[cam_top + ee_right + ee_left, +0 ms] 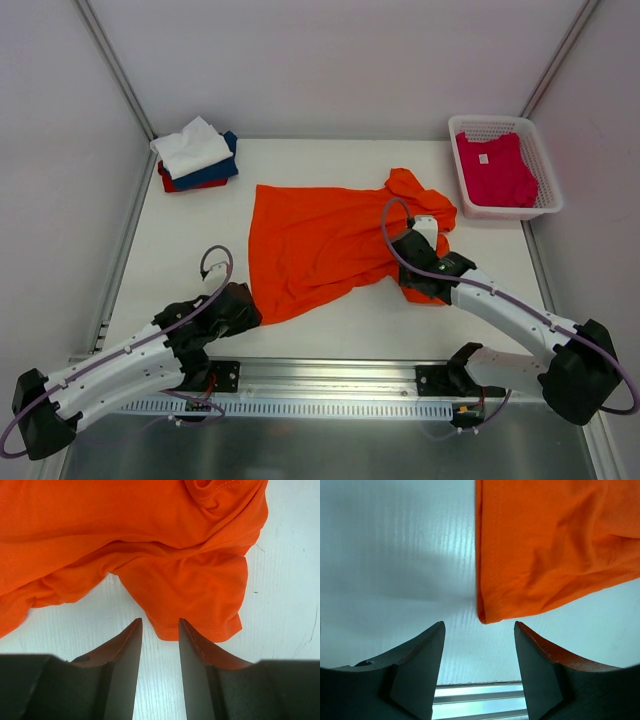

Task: Fold and stack the t-shirts
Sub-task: Flatten the tshirt out

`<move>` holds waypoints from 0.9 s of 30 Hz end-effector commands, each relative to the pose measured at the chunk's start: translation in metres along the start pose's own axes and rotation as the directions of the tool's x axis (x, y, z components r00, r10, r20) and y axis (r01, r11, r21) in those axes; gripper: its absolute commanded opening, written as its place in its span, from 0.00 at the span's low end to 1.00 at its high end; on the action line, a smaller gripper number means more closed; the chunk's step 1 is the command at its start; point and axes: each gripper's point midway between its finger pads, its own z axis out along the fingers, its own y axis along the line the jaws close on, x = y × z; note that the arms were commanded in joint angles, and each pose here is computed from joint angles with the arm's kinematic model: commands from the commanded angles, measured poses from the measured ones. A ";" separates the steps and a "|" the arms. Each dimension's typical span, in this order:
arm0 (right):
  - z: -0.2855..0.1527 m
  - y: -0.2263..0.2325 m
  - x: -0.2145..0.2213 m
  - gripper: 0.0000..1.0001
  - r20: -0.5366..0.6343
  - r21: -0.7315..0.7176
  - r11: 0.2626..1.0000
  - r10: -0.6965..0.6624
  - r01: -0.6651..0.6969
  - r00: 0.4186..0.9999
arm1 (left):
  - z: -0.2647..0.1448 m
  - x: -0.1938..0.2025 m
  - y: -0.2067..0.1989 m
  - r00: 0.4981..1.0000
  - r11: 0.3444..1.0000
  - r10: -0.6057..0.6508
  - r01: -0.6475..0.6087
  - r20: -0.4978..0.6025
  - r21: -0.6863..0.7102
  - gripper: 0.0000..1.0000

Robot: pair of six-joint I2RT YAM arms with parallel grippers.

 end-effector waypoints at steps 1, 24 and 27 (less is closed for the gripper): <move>0.000 0.004 0.001 0.38 0.009 -0.020 1.000 0.015 -0.015 1.000 | -0.001 0.005 0.021 1.000 0.998 -0.026 0.027 0.012 -0.059 0.58; -0.012 0.011 -0.005 0.38 0.035 -0.077 0.997 0.033 -0.030 0.999 | 0.031 0.007 -0.003 0.999 0.999 -0.021 0.022 0.025 -0.037 0.54; -0.012 0.011 -0.005 0.38 0.031 -0.074 0.997 0.031 -0.028 0.999 | 0.033 0.007 -0.007 1.000 0.999 -0.017 0.018 0.022 -0.032 0.53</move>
